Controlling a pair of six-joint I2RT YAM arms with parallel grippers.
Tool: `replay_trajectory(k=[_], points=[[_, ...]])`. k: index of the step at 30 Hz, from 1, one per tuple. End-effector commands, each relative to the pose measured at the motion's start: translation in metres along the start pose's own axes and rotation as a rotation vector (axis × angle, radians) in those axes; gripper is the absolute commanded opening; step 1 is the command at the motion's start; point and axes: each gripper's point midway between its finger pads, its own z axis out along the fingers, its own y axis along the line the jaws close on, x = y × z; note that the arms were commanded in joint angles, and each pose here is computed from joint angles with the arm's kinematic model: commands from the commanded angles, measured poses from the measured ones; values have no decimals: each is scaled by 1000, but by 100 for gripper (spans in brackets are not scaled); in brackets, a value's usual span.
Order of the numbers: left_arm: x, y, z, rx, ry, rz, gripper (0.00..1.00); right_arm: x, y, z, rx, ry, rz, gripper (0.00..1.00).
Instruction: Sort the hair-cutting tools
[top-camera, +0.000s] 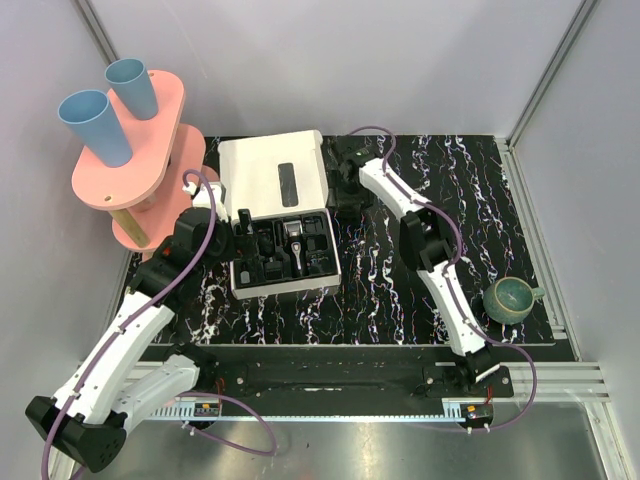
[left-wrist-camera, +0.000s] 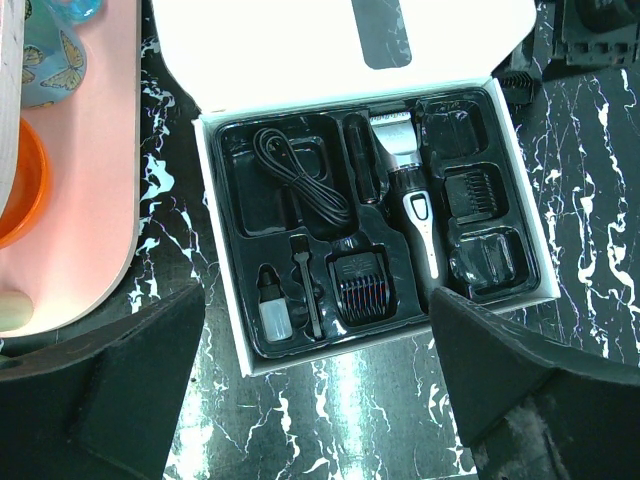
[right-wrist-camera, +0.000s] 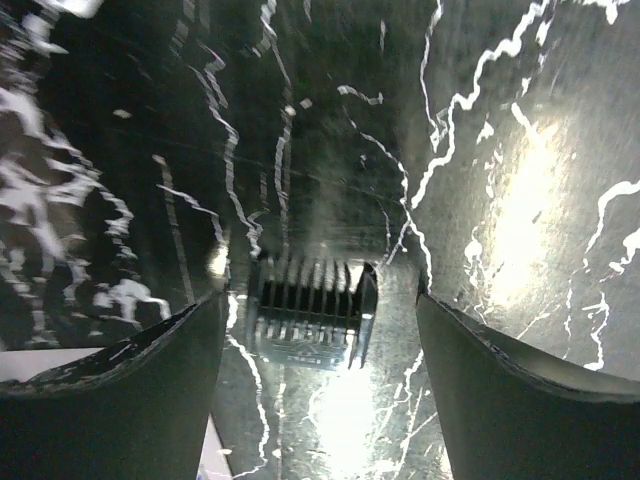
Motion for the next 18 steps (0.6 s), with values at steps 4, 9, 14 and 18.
replay_trajectory(k=[4, 9, 14, 18], points=[[-10, 3, 1, -18, -39, -11, 99, 25, -16, 5, 52, 99, -28, 81], [-9, 2, 2, -18, -36, -12, 99, 28, -16, 6, 47, 108, -24, 60], [-9, 1, 2, -12, -33, -14, 99, 18, -20, -4, 64, 68, -4, 38], [-7, -2, 3, 0, -27, -22, 99, 2, -23, -21, 65, -6, 28, 30]])
